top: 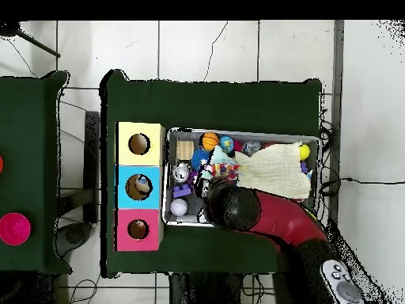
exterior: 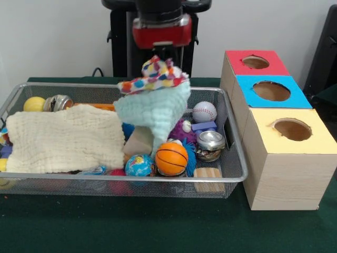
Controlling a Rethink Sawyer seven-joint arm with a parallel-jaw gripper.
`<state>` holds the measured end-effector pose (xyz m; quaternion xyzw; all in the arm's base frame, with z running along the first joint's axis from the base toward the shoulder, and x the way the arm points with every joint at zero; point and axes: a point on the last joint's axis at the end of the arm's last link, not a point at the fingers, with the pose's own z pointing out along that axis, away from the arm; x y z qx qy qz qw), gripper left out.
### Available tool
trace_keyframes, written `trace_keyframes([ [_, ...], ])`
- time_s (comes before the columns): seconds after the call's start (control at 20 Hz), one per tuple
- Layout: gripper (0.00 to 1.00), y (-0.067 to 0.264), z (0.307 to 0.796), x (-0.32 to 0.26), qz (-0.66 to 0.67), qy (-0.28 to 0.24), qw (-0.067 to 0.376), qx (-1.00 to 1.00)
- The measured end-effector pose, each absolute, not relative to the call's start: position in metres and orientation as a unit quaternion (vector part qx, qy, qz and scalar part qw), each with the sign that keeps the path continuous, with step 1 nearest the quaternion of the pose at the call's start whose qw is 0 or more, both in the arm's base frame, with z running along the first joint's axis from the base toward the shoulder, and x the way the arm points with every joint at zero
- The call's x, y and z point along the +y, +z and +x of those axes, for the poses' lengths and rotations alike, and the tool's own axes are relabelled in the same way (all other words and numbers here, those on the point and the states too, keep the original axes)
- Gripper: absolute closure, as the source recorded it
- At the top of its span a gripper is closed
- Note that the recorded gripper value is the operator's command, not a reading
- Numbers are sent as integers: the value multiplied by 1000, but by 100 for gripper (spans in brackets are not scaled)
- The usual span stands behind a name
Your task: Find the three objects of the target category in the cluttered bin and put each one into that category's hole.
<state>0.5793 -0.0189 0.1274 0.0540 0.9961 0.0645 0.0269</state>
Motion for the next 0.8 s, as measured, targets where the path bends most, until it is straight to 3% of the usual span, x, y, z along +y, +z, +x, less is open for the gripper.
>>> trace_keyframes([
  [0.4, 100, 200, 571, 63, 30, 38, 15, 999],
  [0.8, 100, 220, 575, 66, 77, 40, 41, 995],
])
